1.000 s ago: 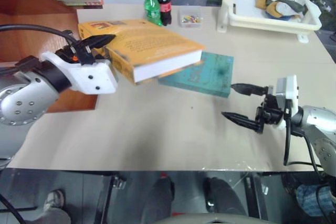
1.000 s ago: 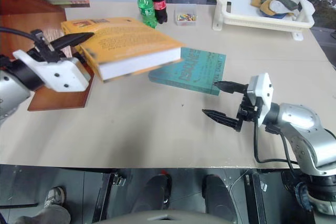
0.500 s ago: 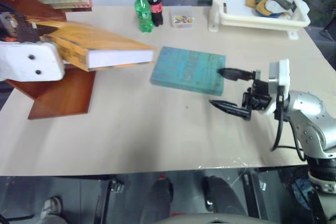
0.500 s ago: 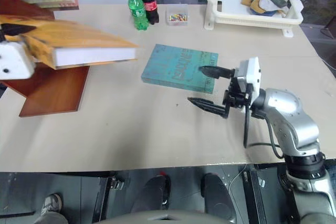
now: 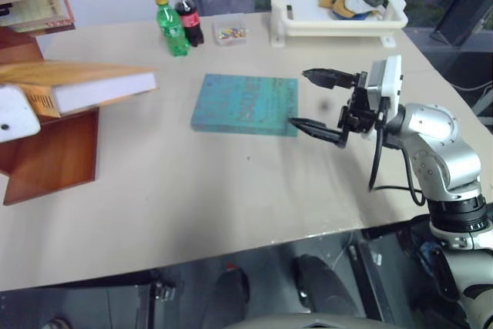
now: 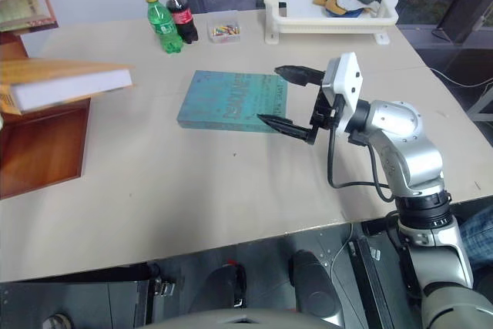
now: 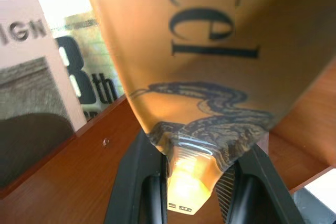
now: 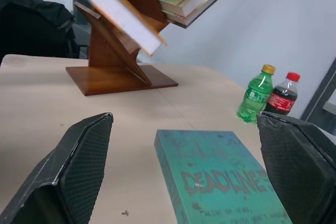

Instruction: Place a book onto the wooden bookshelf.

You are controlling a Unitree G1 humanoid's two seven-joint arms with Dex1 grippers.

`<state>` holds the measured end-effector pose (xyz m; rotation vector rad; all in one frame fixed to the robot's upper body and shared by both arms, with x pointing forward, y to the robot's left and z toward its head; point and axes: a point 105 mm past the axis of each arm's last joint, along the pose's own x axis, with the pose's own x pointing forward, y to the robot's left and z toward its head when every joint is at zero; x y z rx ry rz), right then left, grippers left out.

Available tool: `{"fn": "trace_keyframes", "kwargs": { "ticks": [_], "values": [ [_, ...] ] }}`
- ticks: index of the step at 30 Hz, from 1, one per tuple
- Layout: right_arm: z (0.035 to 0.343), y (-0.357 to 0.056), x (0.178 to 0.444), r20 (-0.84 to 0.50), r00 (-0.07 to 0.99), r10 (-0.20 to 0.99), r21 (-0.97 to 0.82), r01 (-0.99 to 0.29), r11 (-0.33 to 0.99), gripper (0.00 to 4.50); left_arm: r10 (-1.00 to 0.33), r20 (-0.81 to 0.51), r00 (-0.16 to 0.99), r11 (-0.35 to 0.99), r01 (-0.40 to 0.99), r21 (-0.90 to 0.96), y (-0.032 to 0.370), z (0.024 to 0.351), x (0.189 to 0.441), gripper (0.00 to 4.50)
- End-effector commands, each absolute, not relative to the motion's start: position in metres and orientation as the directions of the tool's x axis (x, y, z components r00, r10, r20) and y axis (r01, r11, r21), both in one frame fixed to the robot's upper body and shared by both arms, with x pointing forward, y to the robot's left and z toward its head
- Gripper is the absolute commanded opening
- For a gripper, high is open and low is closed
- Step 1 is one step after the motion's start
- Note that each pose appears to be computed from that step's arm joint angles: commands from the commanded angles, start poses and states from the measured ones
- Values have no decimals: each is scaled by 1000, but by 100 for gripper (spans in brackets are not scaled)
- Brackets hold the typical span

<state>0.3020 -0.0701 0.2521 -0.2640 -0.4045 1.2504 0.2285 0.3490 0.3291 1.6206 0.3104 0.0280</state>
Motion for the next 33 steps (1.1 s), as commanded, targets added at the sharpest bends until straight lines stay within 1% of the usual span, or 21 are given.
{"fn": "trace_keyframes", "kwargs": {
  "ticks": [1,3,5,9,12,16,19,21,22,24,27,29,31,33],
  "values": [
    [257,-67,300,172,226,959,-446,-850,280,450,132,-90,987,-58,99,993,330,357,225,67],
    [255,-67,301,172,218,961,-443,-854,273,450,134,-95,986,-82,107,991,328,359,224,67],
    [255,-65,301,176,210,962,-438,-858,268,450,178,-96,979,-72,111,991,333,364,216,67],
    [253,-62,306,174,190,966,-434,-866,248,450,241,-105,965,-7,110,994,334,370,199,67],
    [252,-57,309,181,163,970,-435,-871,228,450,288,-118,950,14,119,993,335,371,186,67],
    [252,-49,313,192,127,973,-444,-873,202,450,411,-113,905,35,109,993,349,377,162,67],
    [254,-42,315,208,107,972,-452,-871,193,450,538,-146,831,46,143,989,372,370,142,67],
    [257,-38,316,216,101,971,-457,-869,192,450,577,-148,803,55,143,988,386,366,138,67],
    [258,-36,315,220,98,971,-459,-868,191,450,590,-161,791,60,156,986,394,360,139,67],
    [259,-33,313,224,92,970,-466,-864,190,450,589,-188,786,72,181,981,407,348,147,67],
    [260,-29,310,229,92,969,-477,-857,194,450,550,-239,800,94,226,970,420,328,170,67],
    [260,-27,309,232,102,967,-480,-853,206,450,506,-262,822,106,242,964,426,316,195,67],
    [260,-27,307,237,111,965,-478,-852,215,450,483,-276,831,106,258,960,428,311,214,67],
    [260,-26,304,241,117,964,-471,-854,221,450,479,-296,826,101,282,954,429,309,226,67]
  ]
}}
